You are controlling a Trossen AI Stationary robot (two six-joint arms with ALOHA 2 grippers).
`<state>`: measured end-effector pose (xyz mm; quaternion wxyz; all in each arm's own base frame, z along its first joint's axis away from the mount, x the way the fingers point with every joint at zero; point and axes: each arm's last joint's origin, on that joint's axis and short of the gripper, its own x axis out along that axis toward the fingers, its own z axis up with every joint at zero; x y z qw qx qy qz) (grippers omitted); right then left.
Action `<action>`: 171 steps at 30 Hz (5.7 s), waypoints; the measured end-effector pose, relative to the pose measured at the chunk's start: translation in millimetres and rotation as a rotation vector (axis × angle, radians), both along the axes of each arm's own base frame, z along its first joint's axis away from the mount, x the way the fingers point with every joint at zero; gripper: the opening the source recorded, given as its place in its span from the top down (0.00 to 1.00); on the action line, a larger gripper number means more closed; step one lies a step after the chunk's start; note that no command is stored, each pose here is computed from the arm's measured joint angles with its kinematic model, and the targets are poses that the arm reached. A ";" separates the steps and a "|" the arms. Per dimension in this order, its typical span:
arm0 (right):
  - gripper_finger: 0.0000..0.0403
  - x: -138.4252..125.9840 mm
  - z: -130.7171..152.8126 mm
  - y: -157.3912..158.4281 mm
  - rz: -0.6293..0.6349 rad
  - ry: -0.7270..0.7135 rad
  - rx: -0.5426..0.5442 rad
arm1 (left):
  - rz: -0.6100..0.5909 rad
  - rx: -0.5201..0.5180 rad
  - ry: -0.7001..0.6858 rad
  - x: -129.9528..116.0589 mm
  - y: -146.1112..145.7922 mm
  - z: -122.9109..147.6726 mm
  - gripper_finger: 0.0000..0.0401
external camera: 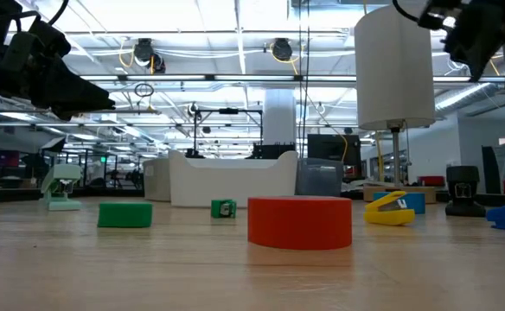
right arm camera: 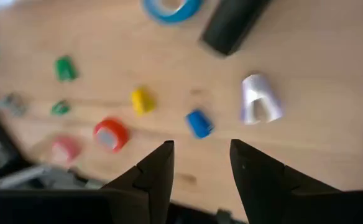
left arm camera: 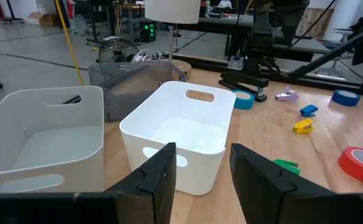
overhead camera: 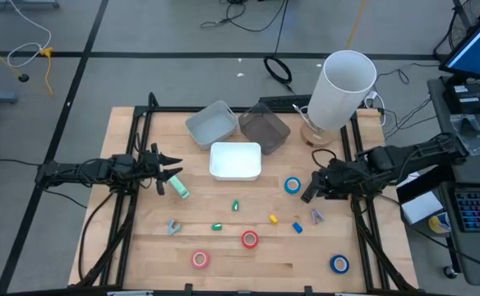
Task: Pick and place Stapler, Stapler remover, tape
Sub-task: Put the black stapler into the gray bin
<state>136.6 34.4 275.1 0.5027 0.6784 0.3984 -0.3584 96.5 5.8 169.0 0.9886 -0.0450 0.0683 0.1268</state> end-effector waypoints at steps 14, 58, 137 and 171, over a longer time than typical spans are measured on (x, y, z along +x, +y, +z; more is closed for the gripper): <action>0.62 -14.5 -6.5 -7.3 0.081 0.091 -0.202 | 0.000 0.000 0.000 0.0 0.0 0.0 0.62; 0.62 -16.4 -57.6 -24.8 -0.250 -0.032 -0.162 | -0.001 0.001 0.000 0.0 0.0 0.1 0.62; 0.18 37.6 -20.9 -25.4 -0.553 0.357 -0.010 | -0.001 0.001 0.000 0.0 0.0 0.1 0.62; 0.18 53.5 -122.6 -49.1 -0.566 0.412 -0.063 | -0.001 0.001 0.000 0.0 0.0 0.1 0.62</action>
